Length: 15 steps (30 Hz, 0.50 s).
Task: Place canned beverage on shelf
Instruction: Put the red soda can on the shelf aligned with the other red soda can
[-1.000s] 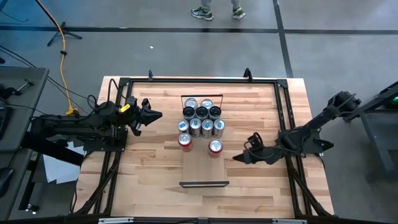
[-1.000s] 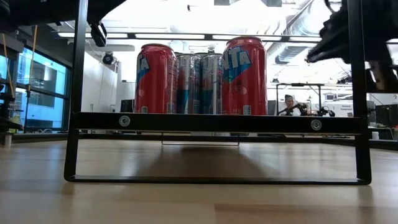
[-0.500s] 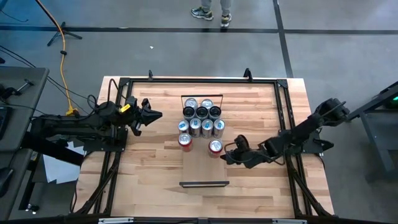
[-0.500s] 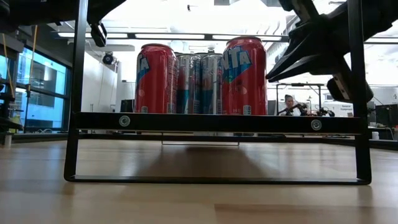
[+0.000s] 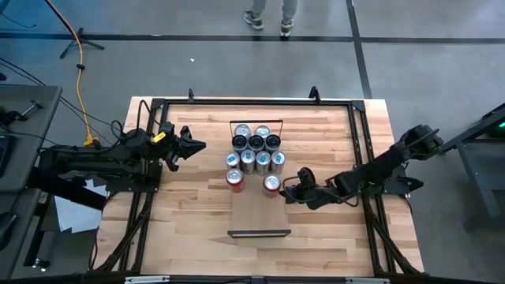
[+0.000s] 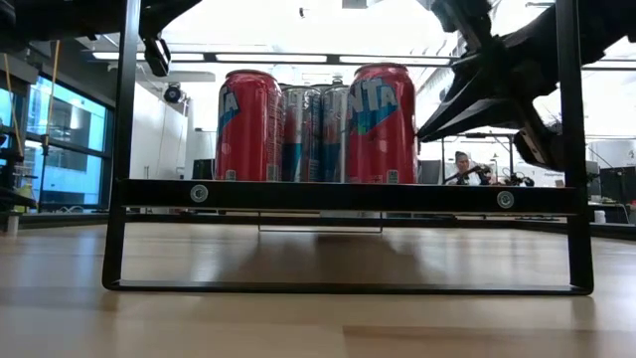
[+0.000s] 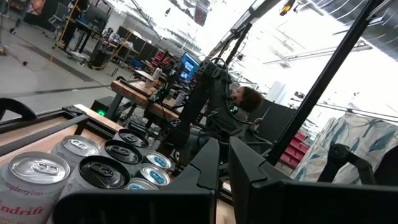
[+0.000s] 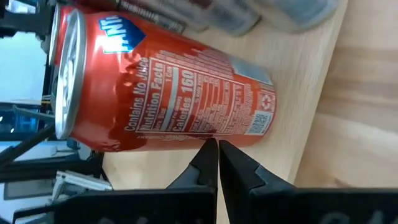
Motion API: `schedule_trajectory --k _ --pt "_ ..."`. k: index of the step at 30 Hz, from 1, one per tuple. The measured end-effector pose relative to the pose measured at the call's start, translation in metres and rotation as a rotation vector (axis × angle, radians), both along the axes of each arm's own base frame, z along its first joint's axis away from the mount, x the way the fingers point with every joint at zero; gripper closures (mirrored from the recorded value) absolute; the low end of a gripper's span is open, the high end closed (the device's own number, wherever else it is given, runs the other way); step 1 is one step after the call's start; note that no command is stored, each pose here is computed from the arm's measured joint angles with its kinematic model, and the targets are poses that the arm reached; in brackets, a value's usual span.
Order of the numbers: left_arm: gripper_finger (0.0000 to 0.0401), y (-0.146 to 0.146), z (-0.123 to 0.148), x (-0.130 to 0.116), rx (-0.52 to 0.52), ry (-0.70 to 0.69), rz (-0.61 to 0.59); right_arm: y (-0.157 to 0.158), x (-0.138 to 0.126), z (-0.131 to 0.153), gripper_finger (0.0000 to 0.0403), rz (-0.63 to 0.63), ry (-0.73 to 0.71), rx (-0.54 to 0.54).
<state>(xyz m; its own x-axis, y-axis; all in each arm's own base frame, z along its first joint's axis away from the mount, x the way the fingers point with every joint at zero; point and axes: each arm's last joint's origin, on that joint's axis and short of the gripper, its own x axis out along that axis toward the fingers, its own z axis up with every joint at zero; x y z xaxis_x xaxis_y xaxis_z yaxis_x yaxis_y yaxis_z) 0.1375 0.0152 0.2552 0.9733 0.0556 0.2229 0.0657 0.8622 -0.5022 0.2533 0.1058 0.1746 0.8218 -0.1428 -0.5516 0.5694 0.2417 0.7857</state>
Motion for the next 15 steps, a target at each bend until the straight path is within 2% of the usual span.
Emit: schedule_trajectory --k 15 --pt "0.0400 0.000 0.000 0.000 0.002 0.000 0.001 -0.026 0.015 0.005 0.0403 0.025 -0.035 -0.044"
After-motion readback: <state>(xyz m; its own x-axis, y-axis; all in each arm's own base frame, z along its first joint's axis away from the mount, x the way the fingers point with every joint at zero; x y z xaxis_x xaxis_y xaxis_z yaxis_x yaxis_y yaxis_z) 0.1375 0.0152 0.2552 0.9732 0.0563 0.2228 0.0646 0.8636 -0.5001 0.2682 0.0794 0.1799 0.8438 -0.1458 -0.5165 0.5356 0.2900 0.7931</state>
